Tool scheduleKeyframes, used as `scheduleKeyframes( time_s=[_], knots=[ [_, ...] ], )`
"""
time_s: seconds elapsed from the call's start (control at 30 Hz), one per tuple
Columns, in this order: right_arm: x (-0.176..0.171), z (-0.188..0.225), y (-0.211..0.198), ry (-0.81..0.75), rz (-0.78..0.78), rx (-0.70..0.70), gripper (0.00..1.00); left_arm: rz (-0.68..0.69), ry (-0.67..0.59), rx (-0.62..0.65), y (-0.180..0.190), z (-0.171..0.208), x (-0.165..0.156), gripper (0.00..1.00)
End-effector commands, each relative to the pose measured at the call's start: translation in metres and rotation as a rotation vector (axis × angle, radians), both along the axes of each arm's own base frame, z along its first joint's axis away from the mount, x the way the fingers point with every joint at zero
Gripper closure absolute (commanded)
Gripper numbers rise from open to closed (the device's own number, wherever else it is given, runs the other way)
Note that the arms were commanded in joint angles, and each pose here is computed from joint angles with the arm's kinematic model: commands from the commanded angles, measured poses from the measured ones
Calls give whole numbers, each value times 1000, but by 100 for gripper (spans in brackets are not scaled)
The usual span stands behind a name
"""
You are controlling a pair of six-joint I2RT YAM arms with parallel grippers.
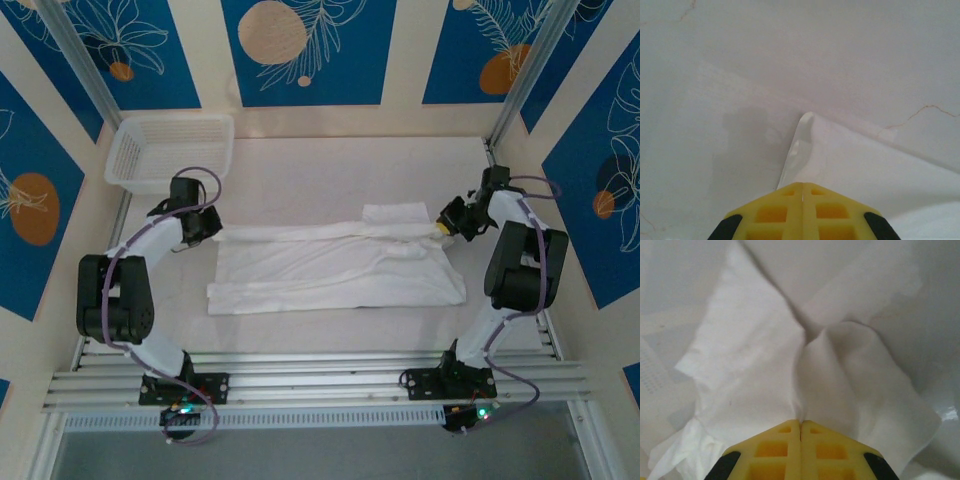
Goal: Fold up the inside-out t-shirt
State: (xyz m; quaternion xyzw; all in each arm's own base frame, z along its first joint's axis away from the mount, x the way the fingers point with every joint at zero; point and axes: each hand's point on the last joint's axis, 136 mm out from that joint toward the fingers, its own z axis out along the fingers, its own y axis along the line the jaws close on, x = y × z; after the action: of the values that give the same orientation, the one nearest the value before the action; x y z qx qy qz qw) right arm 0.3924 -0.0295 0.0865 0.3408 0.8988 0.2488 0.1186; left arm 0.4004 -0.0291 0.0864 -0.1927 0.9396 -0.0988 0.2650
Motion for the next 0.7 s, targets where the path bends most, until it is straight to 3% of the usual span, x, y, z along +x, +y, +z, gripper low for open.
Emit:
scheduleKeyframes(
  time_s=[0.0,0.33,0.67],
  knots=[
    [-2,34,4,-82,16,-13,95,-2,-31,16,7,14,4,100],
    [-79,-56,-11,152,-153,19,89,10,58,-2,6,-30,-16,100],
    [-72,-60,-23,201,-175,33,66,87,118,5,12,-57,-37,100]
  ],
)
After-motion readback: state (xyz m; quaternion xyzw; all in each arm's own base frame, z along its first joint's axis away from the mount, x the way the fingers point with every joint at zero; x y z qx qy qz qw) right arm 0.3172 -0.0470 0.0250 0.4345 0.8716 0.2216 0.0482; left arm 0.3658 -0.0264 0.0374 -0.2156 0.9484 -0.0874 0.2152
